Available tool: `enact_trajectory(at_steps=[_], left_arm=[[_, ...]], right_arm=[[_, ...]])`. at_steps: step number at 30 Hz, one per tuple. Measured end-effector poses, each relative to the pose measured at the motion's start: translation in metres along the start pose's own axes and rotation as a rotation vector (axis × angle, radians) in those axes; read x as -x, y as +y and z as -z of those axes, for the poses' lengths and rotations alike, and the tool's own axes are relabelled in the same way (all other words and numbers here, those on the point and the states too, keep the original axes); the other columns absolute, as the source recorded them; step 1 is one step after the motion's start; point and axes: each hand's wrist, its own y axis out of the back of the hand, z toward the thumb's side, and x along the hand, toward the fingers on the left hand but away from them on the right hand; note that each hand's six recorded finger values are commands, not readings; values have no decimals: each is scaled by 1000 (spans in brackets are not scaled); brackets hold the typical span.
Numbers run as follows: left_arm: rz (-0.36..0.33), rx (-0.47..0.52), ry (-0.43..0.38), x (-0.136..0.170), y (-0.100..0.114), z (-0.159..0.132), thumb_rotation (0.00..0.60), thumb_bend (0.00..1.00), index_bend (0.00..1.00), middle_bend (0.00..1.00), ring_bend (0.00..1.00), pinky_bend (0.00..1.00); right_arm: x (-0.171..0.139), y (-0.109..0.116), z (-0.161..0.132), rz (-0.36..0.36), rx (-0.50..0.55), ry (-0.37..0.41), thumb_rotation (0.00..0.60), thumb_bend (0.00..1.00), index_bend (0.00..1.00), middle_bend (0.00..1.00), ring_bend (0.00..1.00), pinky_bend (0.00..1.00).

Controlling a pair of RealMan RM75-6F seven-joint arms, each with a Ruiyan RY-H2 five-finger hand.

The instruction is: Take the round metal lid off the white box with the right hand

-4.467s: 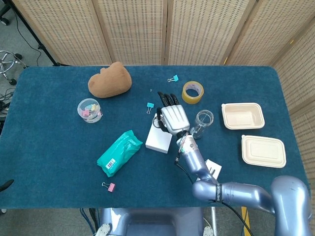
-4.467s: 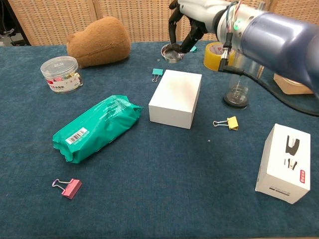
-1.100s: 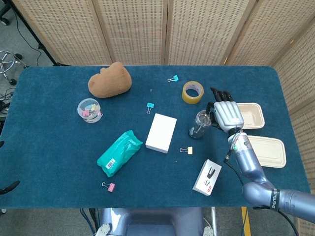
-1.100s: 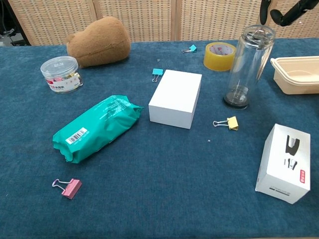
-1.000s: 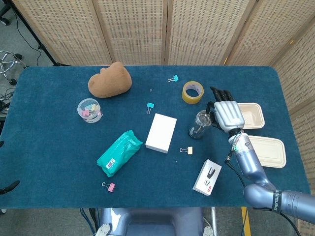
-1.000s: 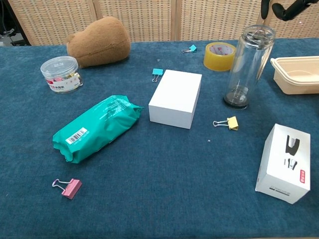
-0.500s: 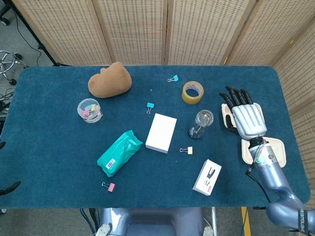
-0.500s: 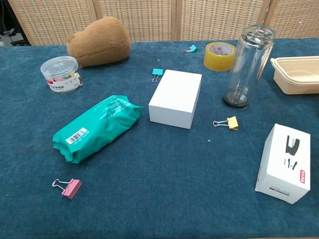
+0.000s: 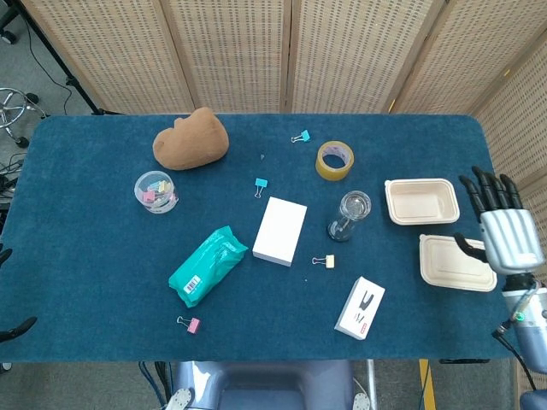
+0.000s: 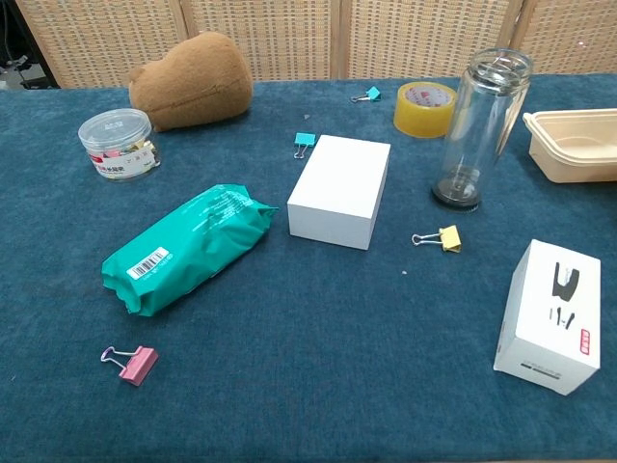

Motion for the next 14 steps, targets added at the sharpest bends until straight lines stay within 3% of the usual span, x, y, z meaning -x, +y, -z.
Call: enact_trajectory(at_steps=[6,14], left_arm=[[-4,-36,6,0,-5,1,600,43,0,0,0,0],[-14,-67,17,1,-10,2,600,43,0,0,0,0]], right_arm=[[-47,-5,33,42,-17,-63,600,256,36,0,0,0],[-98,-16,37,74,-3,-88,600,251,37,0,0,0]])
